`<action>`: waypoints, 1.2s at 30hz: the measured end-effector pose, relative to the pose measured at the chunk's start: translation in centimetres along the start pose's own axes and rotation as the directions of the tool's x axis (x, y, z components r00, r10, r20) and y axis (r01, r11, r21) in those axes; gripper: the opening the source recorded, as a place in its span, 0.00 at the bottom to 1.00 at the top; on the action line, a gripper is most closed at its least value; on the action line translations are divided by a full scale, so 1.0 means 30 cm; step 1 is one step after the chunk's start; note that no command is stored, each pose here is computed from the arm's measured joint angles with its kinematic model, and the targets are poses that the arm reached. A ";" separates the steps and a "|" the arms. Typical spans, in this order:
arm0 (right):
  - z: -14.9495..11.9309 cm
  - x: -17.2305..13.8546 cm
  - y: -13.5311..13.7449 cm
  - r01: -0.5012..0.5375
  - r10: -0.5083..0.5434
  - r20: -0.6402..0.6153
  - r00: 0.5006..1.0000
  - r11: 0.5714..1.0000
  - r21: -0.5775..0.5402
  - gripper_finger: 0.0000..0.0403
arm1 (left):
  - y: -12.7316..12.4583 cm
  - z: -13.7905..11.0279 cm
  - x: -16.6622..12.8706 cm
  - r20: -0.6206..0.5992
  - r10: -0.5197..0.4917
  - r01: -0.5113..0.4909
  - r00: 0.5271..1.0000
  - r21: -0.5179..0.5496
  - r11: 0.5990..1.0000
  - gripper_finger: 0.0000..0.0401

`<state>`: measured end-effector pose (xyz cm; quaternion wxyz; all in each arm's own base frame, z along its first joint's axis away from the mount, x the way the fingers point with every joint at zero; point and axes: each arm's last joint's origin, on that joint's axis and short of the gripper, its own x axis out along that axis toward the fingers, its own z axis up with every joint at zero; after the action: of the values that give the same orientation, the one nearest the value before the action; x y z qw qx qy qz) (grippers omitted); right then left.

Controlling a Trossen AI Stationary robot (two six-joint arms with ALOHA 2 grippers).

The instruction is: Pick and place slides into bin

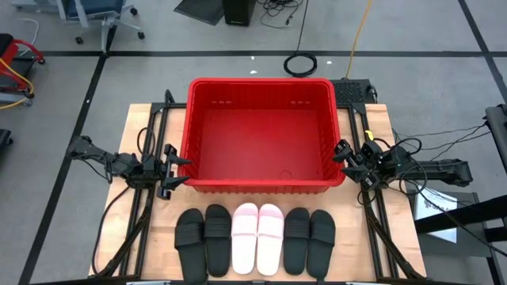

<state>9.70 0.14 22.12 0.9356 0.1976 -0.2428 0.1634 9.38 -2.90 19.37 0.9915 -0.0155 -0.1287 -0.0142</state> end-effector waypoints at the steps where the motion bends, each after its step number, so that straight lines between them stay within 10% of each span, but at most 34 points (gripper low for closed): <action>1: 0.000 0.000 0.000 0.000 0.000 0.000 1.000 1.000 0.000 0.52 | 0.000 0.000 0.000 0.000 -0.001 0.001 1.000 0.000 1.000 0.62; 27: 0.000 0.000 0.000 0.000 0.000 0.000 1.000 1.000 0.000 0.52 | 0.000 0.001 0.000 0.004 0.001 -0.001 1.000 -0.003 1.000 0.62; 36: 0.000 0.000 0.000 0.000 0.000 0.000 1.000 1.000 0.000 0.52 | 0.003 0.035 -0.002 0.106 0.010 0.007 0.994 -0.155 0.988 0.62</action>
<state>9.70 0.14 22.12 0.9356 0.1977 -0.2427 0.1633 9.06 -2.77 20.37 0.9789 -0.0934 -0.1801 -0.0227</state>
